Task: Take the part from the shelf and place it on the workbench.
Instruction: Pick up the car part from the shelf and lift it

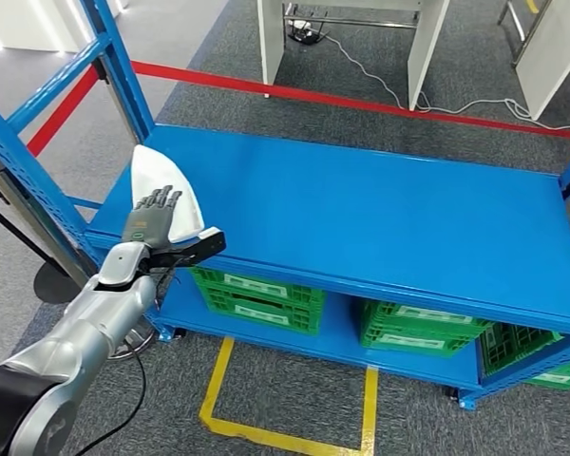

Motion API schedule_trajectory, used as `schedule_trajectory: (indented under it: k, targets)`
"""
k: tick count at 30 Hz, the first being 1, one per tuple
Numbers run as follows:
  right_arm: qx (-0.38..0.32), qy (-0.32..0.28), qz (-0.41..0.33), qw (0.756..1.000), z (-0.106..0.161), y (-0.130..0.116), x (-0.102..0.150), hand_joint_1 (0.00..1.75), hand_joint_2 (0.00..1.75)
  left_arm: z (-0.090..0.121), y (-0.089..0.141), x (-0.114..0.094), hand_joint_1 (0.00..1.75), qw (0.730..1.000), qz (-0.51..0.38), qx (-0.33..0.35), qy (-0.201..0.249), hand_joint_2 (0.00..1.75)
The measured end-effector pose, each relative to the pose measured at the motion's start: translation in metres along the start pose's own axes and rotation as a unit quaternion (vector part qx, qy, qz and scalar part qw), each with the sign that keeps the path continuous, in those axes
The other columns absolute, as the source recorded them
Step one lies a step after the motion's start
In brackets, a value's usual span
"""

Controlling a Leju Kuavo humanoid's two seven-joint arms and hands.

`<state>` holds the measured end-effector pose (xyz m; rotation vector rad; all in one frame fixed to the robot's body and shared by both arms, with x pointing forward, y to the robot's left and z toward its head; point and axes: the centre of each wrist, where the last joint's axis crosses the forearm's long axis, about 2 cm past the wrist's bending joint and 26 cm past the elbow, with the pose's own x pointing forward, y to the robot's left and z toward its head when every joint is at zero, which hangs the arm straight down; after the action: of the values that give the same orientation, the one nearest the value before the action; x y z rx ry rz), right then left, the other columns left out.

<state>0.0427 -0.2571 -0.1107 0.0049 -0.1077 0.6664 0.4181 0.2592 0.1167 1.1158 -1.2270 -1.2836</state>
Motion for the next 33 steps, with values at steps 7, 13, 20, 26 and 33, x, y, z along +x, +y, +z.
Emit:
schedule_trajectory:
  k: [7, 13, 20, 26, 33]
  targets:
    - [0.000, 0.001, 0.000, 1.000, 0.000, 0.000, -0.001, 0.00, 0.00, 0.002, -0.003, -0.006, 0.00, 1.000, 0.000, -0.004, 0.010, 1.75]
    - [-0.001, 0.000, 0.000, 1.000, 0.000, 0.000, 0.000, 0.00, 0.00, 0.006, -0.009, -0.007, 0.00, 1.000, -0.001, -0.012, 0.011, 1.31]
    - [-0.001, 0.000, 0.002, 1.000, 0.000, 0.000, 0.000, 0.00, 0.00, 0.006, -0.009, -0.009, 0.00, 1.000, 0.004, -0.011, 0.012, 1.75]
    - [-0.001, 0.001, 0.000, 1.000, 0.000, 0.000, -0.001, 0.00, 0.00, 0.011, -0.017, -0.013, 0.00, 1.000, 0.016, -0.017, 0.004, 1.75]
    - [-0.002, 0.001, -0.003, 1.000, 0.000, -0.001, 0.000, 0.00, 0.00, 0.012, -0.017, -0.016, 0.00, 1.000, 0.020, -0.015, 0.004, 1.75]
